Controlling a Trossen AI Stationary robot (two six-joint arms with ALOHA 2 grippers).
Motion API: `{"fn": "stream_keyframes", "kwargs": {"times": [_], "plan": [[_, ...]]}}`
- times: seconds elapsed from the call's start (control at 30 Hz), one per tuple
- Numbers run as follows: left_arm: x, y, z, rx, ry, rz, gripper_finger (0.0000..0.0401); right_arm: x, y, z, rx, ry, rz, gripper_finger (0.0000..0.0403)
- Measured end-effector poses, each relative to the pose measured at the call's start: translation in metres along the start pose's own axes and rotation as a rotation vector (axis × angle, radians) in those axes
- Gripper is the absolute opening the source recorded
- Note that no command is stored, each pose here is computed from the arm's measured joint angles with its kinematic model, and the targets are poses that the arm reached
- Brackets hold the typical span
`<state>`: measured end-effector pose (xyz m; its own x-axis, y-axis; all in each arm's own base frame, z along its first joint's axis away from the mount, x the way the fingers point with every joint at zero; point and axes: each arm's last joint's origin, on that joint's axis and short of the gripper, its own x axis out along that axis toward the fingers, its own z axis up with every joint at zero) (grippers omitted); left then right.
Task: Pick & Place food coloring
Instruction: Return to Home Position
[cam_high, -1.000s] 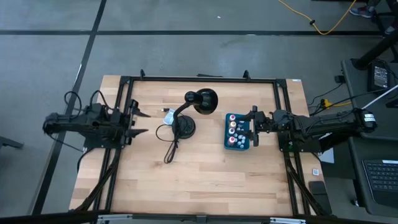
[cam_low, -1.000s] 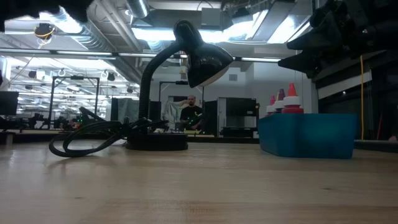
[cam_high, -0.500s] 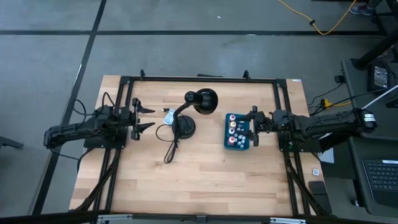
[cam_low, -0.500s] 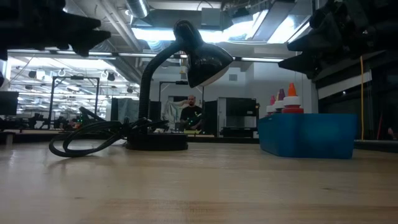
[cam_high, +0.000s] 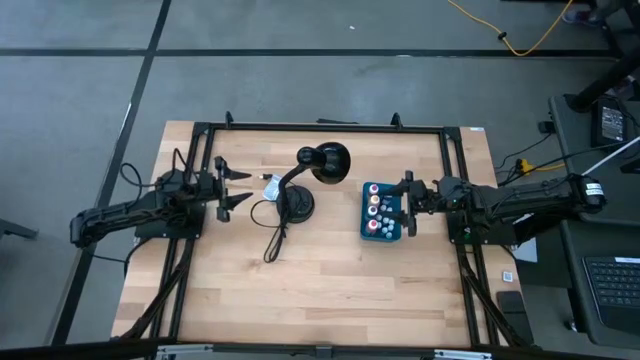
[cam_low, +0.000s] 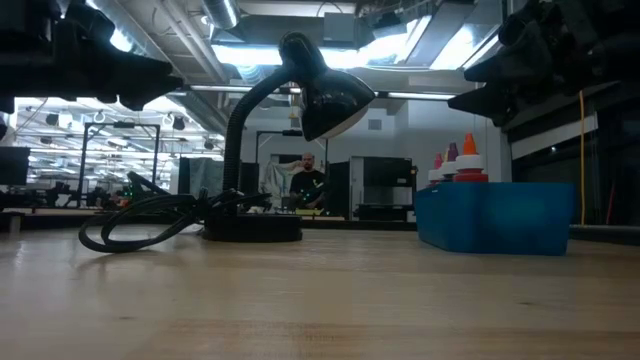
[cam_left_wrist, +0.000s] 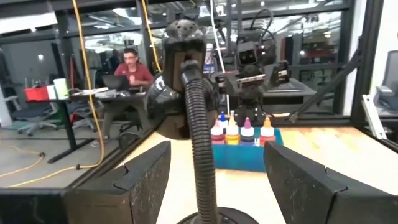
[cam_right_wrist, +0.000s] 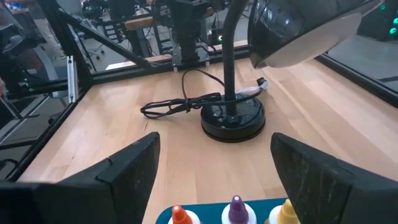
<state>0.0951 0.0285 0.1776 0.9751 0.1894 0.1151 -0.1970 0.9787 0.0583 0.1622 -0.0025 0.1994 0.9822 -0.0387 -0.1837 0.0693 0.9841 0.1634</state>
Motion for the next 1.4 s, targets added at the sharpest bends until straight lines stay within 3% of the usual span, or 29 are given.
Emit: {"fn": "stream_keyframes", "kwargs": {"times": [0.23,0.47,0.83,1.1,1.4], "plan": [[0.0,0.001,0.0,0.004,-0.002,0.026,0.0251,-0.003,0.001,0.004,-0.07,-0.037,0.032,0.0307],[0.0,0.003,-0.001,0.004,0.009,0.098,0.0251,-0.036,0.002,0.019,-0.071,-0.174,0.023,0.0307],[0.0,0.003,0.0,0.004,0.008,0.101,0.0251,-0.073,0.001,0.021,-0.052,-0.294,0.002,0.0307],[0.0,0.003,0.0,0.004,0.007,0.101,0.0251,-0.065,-0.006,-0.014,-0.042,-0.441,0.007,0.0307],[0.0,0.003,0.0,0.004,0.007,0.101,0.0251,-0.063,-0.006,-0.023,-0.028,-0.41,0.044,0.0307]]}}
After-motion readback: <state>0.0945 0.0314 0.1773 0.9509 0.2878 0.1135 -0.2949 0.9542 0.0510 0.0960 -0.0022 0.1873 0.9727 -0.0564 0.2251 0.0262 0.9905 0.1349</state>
